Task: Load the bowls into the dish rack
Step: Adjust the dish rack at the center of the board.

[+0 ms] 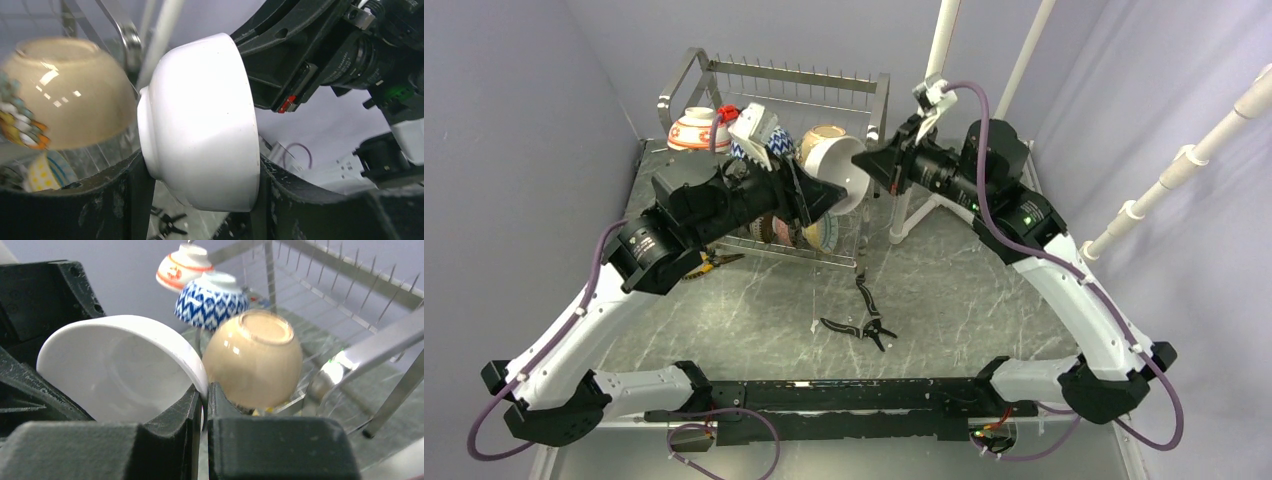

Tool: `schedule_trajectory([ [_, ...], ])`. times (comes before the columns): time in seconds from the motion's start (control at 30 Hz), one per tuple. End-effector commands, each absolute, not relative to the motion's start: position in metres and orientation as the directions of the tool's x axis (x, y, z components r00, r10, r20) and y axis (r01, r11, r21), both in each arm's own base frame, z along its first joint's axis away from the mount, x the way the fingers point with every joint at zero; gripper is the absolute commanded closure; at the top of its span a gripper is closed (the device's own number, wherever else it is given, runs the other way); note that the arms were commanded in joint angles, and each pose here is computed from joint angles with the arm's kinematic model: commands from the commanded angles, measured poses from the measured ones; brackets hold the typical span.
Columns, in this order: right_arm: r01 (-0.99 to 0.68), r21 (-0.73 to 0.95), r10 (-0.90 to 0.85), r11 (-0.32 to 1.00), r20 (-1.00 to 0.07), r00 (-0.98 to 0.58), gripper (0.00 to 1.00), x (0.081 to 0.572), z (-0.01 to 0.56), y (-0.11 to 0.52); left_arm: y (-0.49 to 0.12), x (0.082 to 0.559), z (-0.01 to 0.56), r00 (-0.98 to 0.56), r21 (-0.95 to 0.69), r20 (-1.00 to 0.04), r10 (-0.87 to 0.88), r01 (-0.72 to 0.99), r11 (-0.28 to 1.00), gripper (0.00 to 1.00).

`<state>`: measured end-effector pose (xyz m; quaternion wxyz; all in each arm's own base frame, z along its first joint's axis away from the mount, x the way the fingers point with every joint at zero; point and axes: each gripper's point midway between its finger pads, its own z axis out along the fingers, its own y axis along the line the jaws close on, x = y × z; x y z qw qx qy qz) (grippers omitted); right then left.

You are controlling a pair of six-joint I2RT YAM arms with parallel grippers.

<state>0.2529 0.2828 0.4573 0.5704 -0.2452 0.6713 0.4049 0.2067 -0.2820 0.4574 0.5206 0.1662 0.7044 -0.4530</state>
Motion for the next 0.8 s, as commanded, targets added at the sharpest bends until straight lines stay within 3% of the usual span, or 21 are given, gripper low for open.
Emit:
schedule_trajectory([
  [0.0,-0.809,0.162,0.236,0.565,-0.971,-0.03,1.0,0.268,0.531,0.286,-0.271,0.229,0.503,-0.185,-0.321,-0.943,-0.276,0.718,0.617,0.97],
  [0.37,-0.765,0.058,0.227,0.642,-0.967,0.116,1.0,0.326,0.556,0.308,-0.258,0.291,0.546,0.087,-0.16,-0.965,-0.249,0.559,0.814,0.97],
  [0.77,-0.72,0.059,0.227,0.692,-0.964,0.139,1.0,0.394,0.546,0.321,-0.264,0.357,0.544,0.211,0.027,-0.976,-0.057,0.373,0.928,0.97],
])
